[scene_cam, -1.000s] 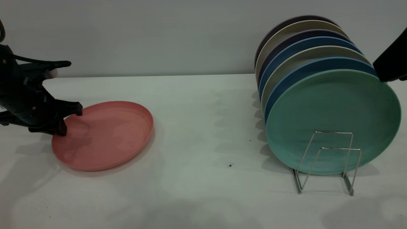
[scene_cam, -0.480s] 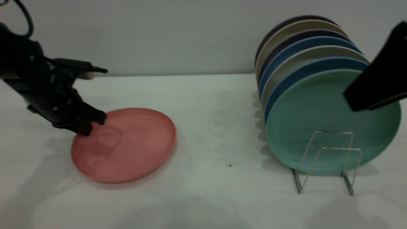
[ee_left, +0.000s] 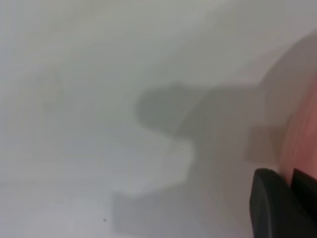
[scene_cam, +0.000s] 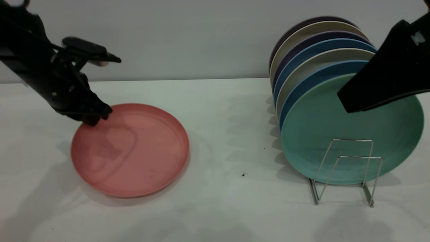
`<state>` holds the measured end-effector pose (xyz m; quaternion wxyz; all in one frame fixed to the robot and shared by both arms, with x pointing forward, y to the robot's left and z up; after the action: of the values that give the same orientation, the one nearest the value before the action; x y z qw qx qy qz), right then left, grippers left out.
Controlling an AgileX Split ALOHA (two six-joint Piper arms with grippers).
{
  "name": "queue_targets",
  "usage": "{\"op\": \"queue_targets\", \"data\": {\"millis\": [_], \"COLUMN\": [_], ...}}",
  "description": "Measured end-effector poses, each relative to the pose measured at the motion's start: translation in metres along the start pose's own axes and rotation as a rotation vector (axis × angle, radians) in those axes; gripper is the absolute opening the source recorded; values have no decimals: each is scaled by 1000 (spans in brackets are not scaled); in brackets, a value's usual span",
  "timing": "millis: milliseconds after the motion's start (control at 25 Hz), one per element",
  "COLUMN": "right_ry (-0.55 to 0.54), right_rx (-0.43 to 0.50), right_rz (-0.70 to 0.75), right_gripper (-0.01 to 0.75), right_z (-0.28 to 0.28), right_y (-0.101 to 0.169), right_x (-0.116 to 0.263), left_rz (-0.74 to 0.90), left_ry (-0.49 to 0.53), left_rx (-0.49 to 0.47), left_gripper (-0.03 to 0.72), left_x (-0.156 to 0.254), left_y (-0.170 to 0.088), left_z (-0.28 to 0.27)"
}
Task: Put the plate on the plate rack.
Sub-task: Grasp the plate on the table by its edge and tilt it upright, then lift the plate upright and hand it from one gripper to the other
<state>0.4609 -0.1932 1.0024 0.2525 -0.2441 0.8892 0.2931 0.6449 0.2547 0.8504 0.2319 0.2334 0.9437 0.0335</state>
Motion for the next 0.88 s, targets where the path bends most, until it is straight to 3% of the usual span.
{"op": "queue_targets", "data": {"millis": [360, 880], "right_ry": [-23, 64], "right_rx": [-32, -152], "right_rz": [-79, -204], "right_gripper": [297, 297], "right_z": [0, 31], "right_y": [3, 16], "right_x": [-2, -24], "left_rz": [191, 335], "left_ry": [-26, -51], "left_rx": [-9, 30], "left_gripper": [13, 14], "left_x": [1, 6], "left_y": [-5, -45], "left_z": [-44, -80]}}
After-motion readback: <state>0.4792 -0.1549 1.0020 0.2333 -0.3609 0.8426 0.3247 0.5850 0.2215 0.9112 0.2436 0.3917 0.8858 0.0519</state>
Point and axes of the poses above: a point on each arm's last joint axis where the gripper is mounted, z pointing out along that axis toward the gripper, y along the wrist's bending axis when the last joint is at zero, x = y × z, the point moved 1 cm from there along z, pointing out along that axis toward the gripper, and after that the axes turned 2 degrees about z, right-handed, at the moved point
